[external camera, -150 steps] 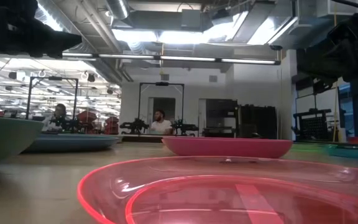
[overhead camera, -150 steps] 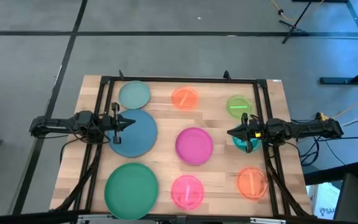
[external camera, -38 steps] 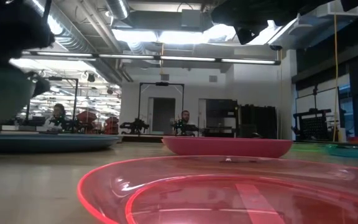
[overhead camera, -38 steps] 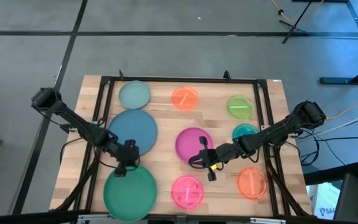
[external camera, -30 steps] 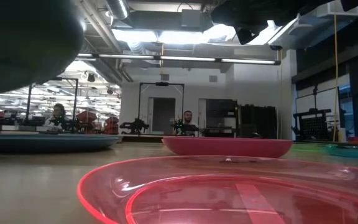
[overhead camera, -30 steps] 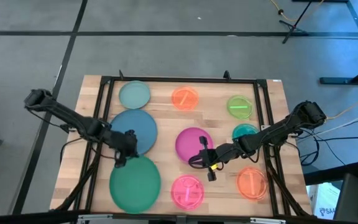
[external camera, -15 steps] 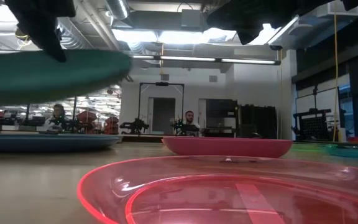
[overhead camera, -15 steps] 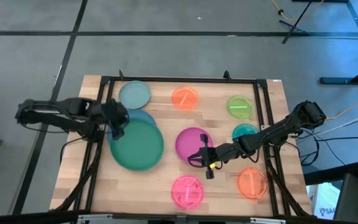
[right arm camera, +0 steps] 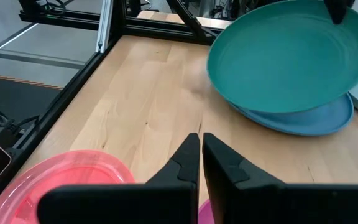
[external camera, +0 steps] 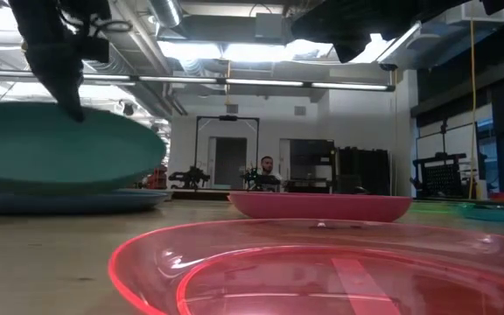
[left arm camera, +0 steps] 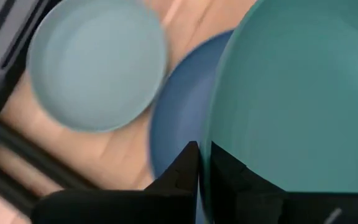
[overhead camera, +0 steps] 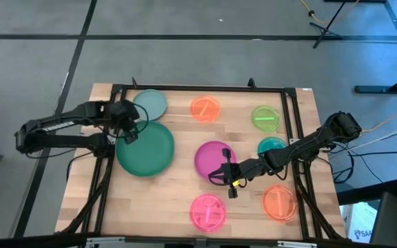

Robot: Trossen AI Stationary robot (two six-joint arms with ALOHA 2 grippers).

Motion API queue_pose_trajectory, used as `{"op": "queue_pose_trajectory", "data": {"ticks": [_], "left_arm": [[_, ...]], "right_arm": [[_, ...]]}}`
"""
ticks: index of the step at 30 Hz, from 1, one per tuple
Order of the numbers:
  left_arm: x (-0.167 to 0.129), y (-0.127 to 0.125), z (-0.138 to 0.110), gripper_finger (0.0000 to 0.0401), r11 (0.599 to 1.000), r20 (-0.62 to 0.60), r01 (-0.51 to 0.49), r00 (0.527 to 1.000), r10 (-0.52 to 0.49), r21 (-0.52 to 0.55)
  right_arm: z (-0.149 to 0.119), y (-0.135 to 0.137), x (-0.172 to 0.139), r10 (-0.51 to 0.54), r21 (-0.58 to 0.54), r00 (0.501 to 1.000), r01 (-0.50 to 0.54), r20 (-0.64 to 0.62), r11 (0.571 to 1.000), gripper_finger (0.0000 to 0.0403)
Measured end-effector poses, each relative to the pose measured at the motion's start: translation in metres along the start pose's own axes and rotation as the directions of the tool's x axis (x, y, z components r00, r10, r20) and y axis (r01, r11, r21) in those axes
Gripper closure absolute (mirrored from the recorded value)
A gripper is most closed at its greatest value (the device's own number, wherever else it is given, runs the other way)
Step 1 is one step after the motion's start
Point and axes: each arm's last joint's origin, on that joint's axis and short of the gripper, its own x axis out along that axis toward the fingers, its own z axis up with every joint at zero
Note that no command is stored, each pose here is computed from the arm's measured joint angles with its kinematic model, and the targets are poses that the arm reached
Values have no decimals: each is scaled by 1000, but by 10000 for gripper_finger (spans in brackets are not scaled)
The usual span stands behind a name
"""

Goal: Stack plastic plates
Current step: Stack the big green plate on top of the big blue plate, then stack the medium pink plate on top of the big green plate

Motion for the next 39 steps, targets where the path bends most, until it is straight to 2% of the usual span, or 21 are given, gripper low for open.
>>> {"op": "queue_pose_trajectory", "data": {"ticks": [2, 9, 16, 25, 29, 32, 35, 39], "left_arm": [[5, 3, 1, 387, 1000, -19, -29, 999, 29, -3], [17, 7, 5, 387, 1000, -94, -13, 995, 12, -9], [21, 6, 8, 383, 1000, -113, -17, 993, 16, -2], [21, 7, 8, 308, 998, -114, -58, 992, 57, -2], [20, 8, 8, 290, 997, -109, -74, 991, 74, 5], [14, 8, 16, 288, 999, -52, -54, 997, 54, -8], [11, 1, 28, 288, 998, 61, 61, 996, -62, 10], [9, -12, 46, 287, 976, 265, 205, 940, -216, 69]], "right_arm": [[0, 0, 0, 0, 0, 1000, 0, 0, 1000, 389], [0, 0, 0, 0, -1, 1000, 0, -2, 1000, 389], [-1, 0, 0, -1, -3, 1000, 1, -6, 1000, 389], [-1, 0, 0, 0, -4, 1000, 0, -8, 1000, 389], [-3, -1, 0, -21, -11, 999, 21, -32, 1000, 389], [-5, -2, 0, -46, -6, 998, 46, -50, 999, 389], [-8, -3, 0, -100, 8, 992, 101, -74, 995, 389], [-13, -6, -1, -194, 45, 974, 201, -121, 979, 371]]}}
